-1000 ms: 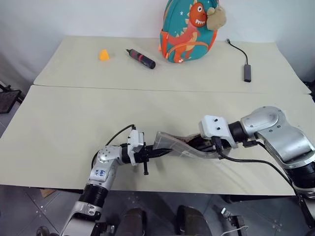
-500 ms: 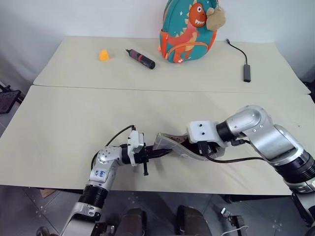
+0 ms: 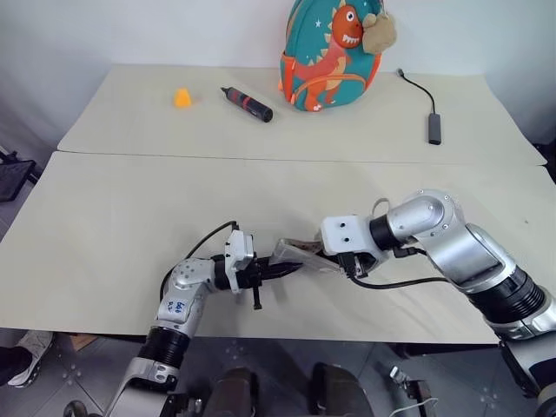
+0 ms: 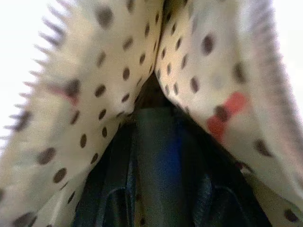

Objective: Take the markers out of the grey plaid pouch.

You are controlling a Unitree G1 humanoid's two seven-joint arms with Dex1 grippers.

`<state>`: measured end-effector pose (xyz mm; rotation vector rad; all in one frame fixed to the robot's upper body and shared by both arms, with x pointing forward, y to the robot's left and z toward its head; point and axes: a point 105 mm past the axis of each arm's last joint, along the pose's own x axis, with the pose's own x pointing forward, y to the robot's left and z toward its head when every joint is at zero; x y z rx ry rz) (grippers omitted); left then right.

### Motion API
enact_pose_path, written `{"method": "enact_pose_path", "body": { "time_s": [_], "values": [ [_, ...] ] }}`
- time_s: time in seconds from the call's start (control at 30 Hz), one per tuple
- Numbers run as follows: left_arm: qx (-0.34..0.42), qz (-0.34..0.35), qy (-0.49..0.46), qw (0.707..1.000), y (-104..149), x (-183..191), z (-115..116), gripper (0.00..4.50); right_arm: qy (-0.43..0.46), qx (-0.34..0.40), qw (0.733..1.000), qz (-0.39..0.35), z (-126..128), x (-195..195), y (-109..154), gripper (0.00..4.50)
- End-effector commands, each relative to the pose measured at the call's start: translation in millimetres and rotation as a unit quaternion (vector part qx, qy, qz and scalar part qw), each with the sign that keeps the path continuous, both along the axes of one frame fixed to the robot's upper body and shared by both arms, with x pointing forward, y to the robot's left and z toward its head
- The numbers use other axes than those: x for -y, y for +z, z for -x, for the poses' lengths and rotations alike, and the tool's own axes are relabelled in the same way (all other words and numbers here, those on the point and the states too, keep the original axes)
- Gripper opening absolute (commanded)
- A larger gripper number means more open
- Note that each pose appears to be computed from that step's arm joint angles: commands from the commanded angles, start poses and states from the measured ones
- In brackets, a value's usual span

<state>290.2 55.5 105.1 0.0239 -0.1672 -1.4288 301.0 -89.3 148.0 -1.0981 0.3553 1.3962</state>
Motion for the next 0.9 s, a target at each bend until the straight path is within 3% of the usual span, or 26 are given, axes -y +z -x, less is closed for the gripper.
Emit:
{"method": "enact_pose_path", "body": {
  "time_s": [0.03, 0.27, 0.57, 0.67, 0.8, 0.9],
  "values": [
    [0.002, 0.002, -0.011, 1.0, 1, 4, 2, 0.0, -0.001, 0.018, 0.999, 0.035, -7, 2, -12, 1.37],
    [0.0, 0.002, -0.009, 1.0, 2, 2, 2, 0.0, 0.006, 0.048, 0.998, 0.033, -13, -3, -12, 1.37],
    [-0.008, 0.016, -0.003, 1.0, 5, 4, 0, 0.0, -0.007, 0.049, 0.997, 0.062, -25, 1, -37, 1.37],
    [-0.008, 0.019, 0.001, 1.0, 6, 3, -1, 0.0, 0.0, 0.041, 0.998, 0.055, -21, -2, -35, 0.88],
    [-0.012, 0.02, 0.008, 1.0, 6, -1, -2, 0.0, 0.019, 0.062, 0.998, 0.017, -20, -1, -12, 0.01],
    [-0.019, 0.026, 0.017, 0.999, 7, -4, -4, 0.0, 0.055, 0.054, 0.997, -0.014, -9, 1, 1, 0.01]
  ]
}}
